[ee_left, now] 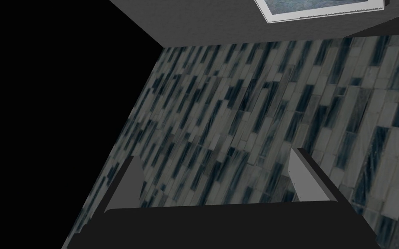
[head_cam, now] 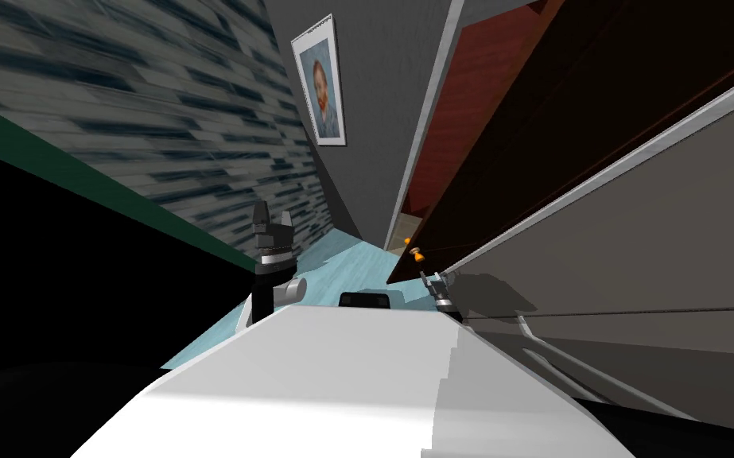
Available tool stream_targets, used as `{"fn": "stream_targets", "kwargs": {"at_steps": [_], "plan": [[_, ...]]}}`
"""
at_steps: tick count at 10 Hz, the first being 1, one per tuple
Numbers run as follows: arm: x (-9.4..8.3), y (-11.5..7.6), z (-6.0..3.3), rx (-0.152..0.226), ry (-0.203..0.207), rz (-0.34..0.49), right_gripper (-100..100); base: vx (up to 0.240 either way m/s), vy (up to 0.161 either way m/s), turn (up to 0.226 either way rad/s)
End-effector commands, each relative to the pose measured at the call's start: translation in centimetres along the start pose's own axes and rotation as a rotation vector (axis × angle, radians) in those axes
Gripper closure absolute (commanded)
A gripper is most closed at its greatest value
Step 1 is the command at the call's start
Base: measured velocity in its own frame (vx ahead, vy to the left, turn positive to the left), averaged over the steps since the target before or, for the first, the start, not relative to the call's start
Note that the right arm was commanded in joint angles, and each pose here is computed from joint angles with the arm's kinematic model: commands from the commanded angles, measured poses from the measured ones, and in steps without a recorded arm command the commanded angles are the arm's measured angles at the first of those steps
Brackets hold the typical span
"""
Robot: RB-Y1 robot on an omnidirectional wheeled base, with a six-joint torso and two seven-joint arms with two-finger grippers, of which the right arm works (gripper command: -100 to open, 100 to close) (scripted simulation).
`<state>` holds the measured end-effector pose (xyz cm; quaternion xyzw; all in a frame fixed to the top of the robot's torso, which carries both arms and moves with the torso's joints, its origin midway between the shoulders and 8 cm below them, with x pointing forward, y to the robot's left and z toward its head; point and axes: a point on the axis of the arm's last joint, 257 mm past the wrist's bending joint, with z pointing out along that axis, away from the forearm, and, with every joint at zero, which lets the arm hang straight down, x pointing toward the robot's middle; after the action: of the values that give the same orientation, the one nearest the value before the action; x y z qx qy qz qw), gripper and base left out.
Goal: Pull the door open
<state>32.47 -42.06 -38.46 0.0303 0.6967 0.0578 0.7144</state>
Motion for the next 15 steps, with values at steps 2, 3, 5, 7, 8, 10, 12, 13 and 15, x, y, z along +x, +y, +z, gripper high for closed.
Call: {"fn": "stream_targets", "kwargs": {"at_steps": [2, 3, 5, 7, 8, 10, 12, 13, 15], "plan": [[0.6, 1.7, -1.09, -0.07, 0.02, -0.071, -100, -0.061, -0.109, 0.064], [0.7, 2.0, -1.35, -0.085, 0.024, -0.086, -100, -0.083, -0.117, 0.078], [1.0, 2.9, -2.06, -0.125, 0.035, -0.122, -100, -0.053, -0.095, 0.066], [0.9, 2.0, -1.33, -0.092, 0.028, -0.112, -100, 0.063, -0.023, 0.084], [0.9, 1.9, -1.2, -0.086, 0.028, -0.112, -100, 0.2, 0.023, 0.123], [0.8, 1.3, -0.58, -0.058, 0.024, -0.111, -100, 0.262, 0.034, 0.138], [0.8, 1.2, -0.54, -0.055, 0.022, -0.111, -100, 0.17, 0.004, 0.068], [0.8, 1.2, -0.54, -0.055, 0.022, -0.111, 100, -0.007, 0.002, -0.016], [0.8, 1.2, -0.54, -0.055, 0.022, -0.111, 100, -0.033, -0.001, 0.009]]}}
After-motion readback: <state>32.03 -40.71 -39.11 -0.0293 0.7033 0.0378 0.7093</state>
